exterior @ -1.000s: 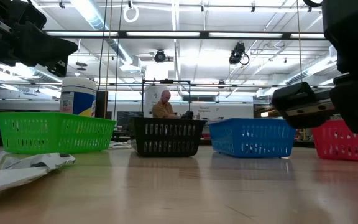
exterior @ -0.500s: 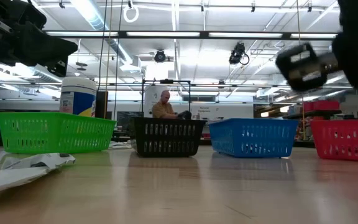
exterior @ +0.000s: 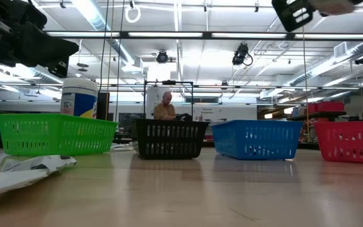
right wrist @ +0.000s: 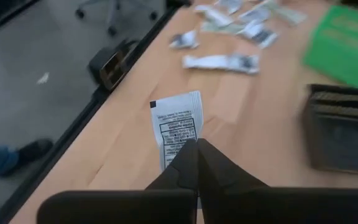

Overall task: Pick & Place First Aid Supplies
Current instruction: Put the ointment pack into the red basket

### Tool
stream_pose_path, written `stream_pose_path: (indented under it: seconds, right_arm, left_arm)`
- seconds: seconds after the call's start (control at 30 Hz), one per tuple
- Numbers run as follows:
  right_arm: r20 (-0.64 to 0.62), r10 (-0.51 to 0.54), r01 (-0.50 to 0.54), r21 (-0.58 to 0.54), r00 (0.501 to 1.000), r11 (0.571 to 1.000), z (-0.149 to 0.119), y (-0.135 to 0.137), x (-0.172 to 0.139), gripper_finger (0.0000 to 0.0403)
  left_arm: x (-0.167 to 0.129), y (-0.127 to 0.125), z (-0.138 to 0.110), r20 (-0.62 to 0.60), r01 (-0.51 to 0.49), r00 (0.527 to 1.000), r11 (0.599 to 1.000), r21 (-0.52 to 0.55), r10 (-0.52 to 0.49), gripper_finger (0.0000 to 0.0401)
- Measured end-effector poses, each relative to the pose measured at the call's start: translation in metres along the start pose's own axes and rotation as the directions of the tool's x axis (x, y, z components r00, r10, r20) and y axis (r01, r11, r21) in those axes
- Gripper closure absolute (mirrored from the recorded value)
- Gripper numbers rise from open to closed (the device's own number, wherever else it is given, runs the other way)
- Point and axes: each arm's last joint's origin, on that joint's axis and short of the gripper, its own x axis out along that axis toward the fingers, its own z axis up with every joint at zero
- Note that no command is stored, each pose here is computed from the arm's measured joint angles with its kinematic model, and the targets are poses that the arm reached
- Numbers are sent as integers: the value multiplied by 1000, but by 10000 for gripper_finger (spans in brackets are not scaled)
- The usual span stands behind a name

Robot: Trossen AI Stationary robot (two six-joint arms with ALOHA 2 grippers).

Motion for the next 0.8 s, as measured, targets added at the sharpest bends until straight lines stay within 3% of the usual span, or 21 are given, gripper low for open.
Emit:
stream_pose_path:
  seconds: [0.27, 0.47, 0.8]
  right_arm:
    - [-12, -93, 94, 111, 996, 989, 1, -31, -15, 403]
    - [-150, -138, 163, 169, 979, 972, -13, -48, -18, 403]
    - [-404, -138, 238, 210, 905, 948, -38, -55, -27, 403]
  left_arm:
    - [0, 0, 0, 1, 0, 1000, 1000, 0, 0, 369]
    - [0, 0, 0, 1, 0, 1000, 1000, 0, 0, 369]
    - [0, 0, 0, 2, 0, 1000, 1000, 0, 0, 369]
